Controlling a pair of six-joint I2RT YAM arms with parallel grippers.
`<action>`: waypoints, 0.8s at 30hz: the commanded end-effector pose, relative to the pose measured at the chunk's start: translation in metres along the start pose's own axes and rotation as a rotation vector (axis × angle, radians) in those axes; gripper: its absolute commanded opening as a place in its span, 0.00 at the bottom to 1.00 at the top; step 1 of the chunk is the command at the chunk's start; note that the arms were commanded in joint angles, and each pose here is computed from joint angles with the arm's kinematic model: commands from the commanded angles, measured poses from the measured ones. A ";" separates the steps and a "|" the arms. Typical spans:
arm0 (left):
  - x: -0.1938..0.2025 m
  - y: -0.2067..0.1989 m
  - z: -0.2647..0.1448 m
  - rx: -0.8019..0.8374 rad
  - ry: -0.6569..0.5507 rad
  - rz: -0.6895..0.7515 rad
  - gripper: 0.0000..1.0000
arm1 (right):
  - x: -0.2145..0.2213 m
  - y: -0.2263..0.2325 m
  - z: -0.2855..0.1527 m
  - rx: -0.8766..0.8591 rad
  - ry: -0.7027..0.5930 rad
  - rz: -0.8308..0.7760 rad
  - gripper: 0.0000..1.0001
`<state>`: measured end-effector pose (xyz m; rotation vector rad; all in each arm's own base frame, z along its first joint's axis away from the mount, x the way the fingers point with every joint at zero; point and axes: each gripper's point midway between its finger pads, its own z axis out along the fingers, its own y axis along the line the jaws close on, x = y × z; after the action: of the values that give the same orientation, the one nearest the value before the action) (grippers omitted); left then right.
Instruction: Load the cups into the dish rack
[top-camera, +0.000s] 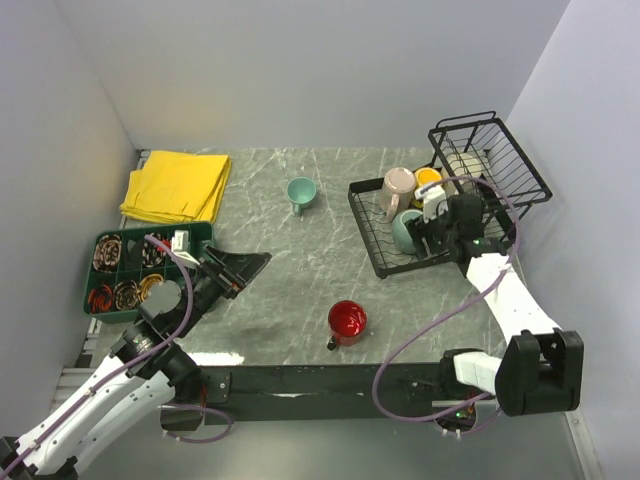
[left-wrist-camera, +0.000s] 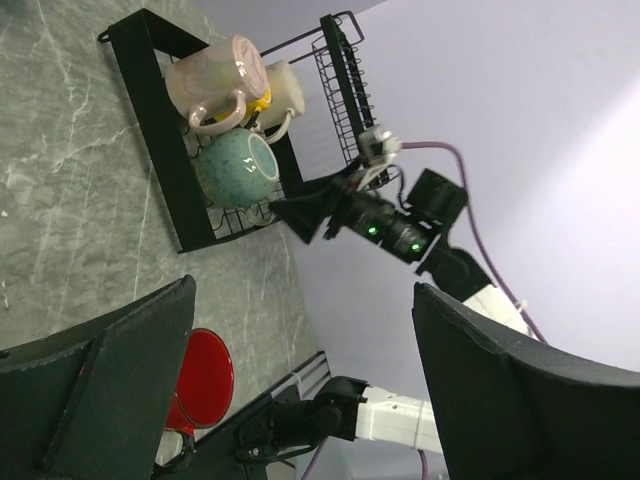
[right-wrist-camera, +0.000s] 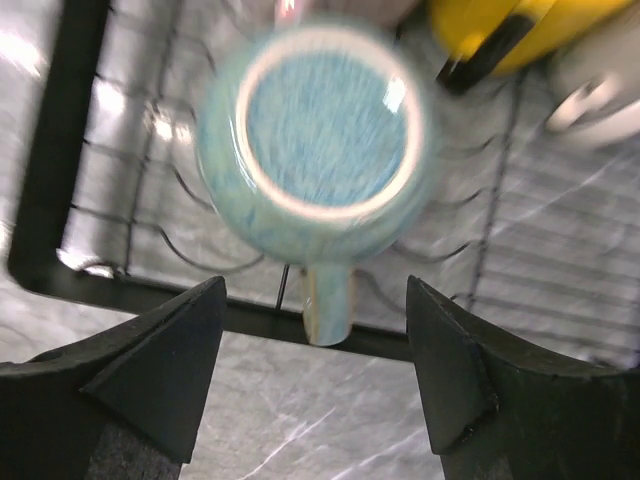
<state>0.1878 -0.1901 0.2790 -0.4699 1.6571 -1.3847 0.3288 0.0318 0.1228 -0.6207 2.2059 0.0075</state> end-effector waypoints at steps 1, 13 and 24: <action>-0.003 0.000 -0.001 0.005 -0.017 0.012 0.95 | -0.047 0.001 -0.028 -0.045 -0.109 -0.052 0.79; -0.001 0.010 -0.007 -0.058 0.008 0.064 0.95 | -0.079 0.076 0.015 -0.249 -0.014 -0.037 0.35; 0.001 0.025 -0.015 -0.063 -0.016 0.034 0.95 | -0.027 0.045 0.052 -0.037 0.189 -0.014 0.27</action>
<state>0.1786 -0.1757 0.2644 -0.4741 1.6846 -1.3242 0.3544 0.1120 0.1010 -0.7530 2.3789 0.1188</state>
